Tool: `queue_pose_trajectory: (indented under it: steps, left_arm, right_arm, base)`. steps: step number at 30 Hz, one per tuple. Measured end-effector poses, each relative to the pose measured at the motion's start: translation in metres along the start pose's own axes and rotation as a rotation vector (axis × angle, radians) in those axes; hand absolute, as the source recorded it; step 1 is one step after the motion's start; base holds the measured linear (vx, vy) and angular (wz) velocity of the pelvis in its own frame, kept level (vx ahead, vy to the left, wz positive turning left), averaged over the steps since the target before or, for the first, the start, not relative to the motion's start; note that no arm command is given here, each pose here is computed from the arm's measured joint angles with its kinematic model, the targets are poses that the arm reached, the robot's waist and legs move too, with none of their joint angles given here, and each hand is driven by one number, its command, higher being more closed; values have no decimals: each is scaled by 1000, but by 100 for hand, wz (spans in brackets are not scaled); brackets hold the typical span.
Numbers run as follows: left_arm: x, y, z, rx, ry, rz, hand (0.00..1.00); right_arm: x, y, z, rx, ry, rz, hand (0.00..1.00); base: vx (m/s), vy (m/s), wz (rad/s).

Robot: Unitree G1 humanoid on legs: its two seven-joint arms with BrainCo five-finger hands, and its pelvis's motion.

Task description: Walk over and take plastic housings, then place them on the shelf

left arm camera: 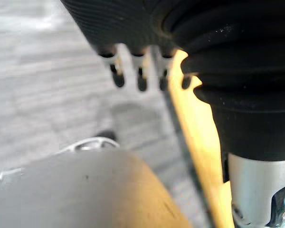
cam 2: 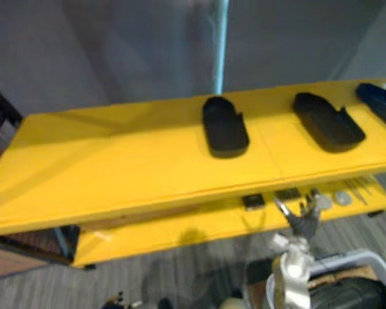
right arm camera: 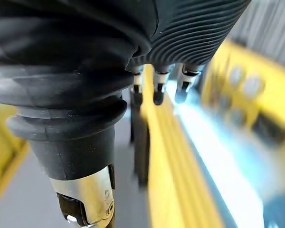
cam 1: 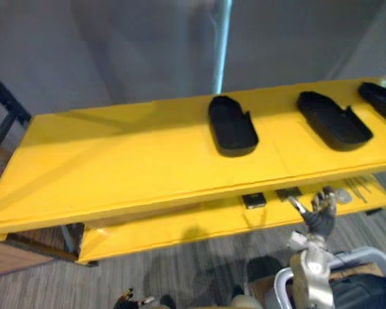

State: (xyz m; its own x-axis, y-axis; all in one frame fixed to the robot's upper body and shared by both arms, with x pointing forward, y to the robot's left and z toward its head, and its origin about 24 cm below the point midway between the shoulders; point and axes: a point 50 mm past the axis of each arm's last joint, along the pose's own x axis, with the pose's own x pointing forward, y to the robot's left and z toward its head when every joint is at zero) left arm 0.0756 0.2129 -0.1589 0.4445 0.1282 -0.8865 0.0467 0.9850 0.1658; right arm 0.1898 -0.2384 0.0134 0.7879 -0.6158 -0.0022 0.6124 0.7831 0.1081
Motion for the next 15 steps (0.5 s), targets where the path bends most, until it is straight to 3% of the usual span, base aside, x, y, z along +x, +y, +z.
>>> queue_pose_trajectory:
  steps: [4, 9, 15]
  left_arm:
    - [2, 6, 3, 96, 28, -1, 0]
    - [6, 6, 17, 58, 21, 12, 0]
    - [7, -27, 23, -21, 4, -65, 0]
  right_arm:
    - [-9, -9, -4, -4, 25, -32, 0]
    - [-18, -14, -8, 35, 34, -38, 0]
    - [-19, -19, -6, 27, 0, -37, 0]
  base:
    - [-47, 23, -109]
    - [-57, -47, -92]
    - [-41, -31, -12]
